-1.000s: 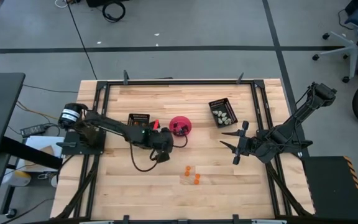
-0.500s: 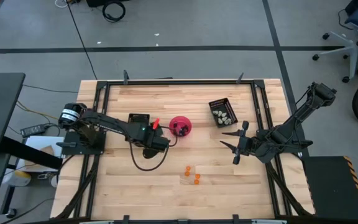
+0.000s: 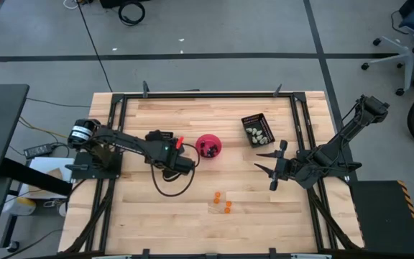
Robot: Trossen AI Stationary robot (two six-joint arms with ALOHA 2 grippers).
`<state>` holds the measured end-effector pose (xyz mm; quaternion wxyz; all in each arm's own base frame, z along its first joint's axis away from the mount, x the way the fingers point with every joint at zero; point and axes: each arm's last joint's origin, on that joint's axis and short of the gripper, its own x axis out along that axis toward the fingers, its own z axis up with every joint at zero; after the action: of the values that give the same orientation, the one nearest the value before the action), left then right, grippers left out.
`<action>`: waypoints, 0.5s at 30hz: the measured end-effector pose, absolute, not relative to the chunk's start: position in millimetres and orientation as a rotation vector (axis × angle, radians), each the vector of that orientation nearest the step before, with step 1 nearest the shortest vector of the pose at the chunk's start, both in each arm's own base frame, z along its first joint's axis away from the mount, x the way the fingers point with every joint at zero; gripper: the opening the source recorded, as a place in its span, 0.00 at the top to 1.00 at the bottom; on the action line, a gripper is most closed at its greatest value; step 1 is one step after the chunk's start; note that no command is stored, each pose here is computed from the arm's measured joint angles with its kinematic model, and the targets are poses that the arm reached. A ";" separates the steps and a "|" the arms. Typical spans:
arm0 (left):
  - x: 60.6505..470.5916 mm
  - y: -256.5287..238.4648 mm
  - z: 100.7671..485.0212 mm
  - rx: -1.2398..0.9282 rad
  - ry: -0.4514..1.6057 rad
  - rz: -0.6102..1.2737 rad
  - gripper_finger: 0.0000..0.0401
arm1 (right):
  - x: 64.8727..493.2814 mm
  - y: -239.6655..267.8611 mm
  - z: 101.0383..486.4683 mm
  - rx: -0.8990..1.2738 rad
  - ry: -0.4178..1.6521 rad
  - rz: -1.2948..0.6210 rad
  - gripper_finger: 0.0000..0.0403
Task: Sort Halloween decoration
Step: Put the orange pumpkin toy into the left black bin
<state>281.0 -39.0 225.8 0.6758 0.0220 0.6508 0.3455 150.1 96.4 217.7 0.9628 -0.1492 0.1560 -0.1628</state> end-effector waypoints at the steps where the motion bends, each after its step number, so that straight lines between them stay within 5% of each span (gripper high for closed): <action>1: 281.2 -38.9 225.7 0.048 1.462 0.776 0.60 | 150.1 96.4 217.7 -0.302 0.316 -0.330 0.59; 6: 291.1 -43.0 223.9 0.040 1.388 0.702 0.58 | 150.1 96.4 217.8 -0.301 0.315 -0.330 0.59; 15: 338.5 -83.3 231.8 0.078 0.997 0.220 0.57 | 150.2 96.4 217.9 -0.301 0.314 -0.330 0.59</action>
<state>338.5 -83.3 231.8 0.8719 0.0375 0.4769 0.1052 150.2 96.4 217.9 0.9630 -0.1484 0.1552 -0.1631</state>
